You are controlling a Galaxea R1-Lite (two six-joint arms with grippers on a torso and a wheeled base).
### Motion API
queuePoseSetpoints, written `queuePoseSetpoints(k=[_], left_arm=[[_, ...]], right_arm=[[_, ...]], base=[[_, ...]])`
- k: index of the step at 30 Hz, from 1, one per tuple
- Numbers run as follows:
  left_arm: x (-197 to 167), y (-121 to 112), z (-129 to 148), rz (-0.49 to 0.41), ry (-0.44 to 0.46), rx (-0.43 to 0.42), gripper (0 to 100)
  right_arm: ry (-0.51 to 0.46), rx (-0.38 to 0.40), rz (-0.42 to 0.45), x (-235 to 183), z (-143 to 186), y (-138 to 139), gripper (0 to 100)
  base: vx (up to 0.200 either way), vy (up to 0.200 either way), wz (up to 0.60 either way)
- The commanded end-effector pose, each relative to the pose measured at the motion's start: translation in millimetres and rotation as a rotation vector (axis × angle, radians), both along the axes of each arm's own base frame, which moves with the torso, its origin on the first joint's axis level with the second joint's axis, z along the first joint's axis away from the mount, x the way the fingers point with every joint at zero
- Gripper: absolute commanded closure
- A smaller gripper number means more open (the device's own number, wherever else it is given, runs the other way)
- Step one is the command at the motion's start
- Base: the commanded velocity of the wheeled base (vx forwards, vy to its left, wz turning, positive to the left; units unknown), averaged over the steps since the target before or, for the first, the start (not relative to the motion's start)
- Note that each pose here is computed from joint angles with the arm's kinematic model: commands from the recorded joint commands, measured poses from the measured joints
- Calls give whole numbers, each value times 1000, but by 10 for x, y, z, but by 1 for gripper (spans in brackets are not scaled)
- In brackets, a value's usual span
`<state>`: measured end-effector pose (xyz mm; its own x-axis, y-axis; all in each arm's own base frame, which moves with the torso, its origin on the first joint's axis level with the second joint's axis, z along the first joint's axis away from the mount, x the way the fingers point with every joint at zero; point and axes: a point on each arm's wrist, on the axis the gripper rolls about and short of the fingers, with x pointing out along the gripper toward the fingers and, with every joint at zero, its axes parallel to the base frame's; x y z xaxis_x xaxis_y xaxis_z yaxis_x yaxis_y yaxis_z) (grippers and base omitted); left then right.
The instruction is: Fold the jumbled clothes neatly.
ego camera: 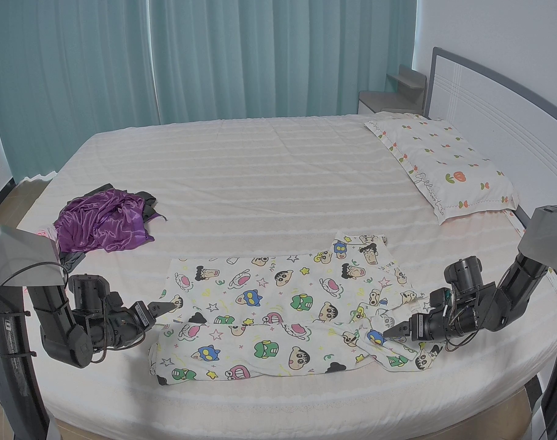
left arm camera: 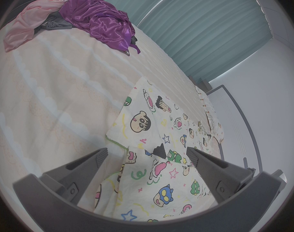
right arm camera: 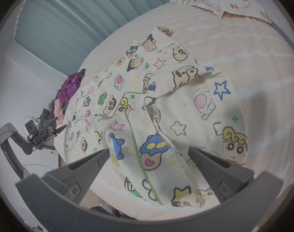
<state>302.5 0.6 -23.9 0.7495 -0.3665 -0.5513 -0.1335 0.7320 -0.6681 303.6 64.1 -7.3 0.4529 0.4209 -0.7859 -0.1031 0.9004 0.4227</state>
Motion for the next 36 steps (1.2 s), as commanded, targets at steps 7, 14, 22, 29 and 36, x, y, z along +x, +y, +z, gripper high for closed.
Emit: queuePoseSetpoints(k=[7, 14, 22, 29, 36], left_arm=[[-2, -1, -8, -1, 2, 1, 0], [2, -1, -6, -1, 1, 1, 0], [-2, -1, -8, -1, 2, 1, 0], [-2, -1, -8, -2, 2, 2, 0], [-2, -1, -8, -2, 2, 2, 0]], right_arm=[[15, 13, -5, -19, 3, 55, 100], [-6, 16, -1, -27, 52, 58, 100], [-136, 19, 20, -24, 294, 66, 100], [-194, -91, 32, -72, 245, 51, 100], [-168, -148, 64, -130, 128, 37, 100]], base=[[0, 0, 0], [0, 0, 0], [0, 0, 0], [0, 0, 0], [0, 0, 0]])
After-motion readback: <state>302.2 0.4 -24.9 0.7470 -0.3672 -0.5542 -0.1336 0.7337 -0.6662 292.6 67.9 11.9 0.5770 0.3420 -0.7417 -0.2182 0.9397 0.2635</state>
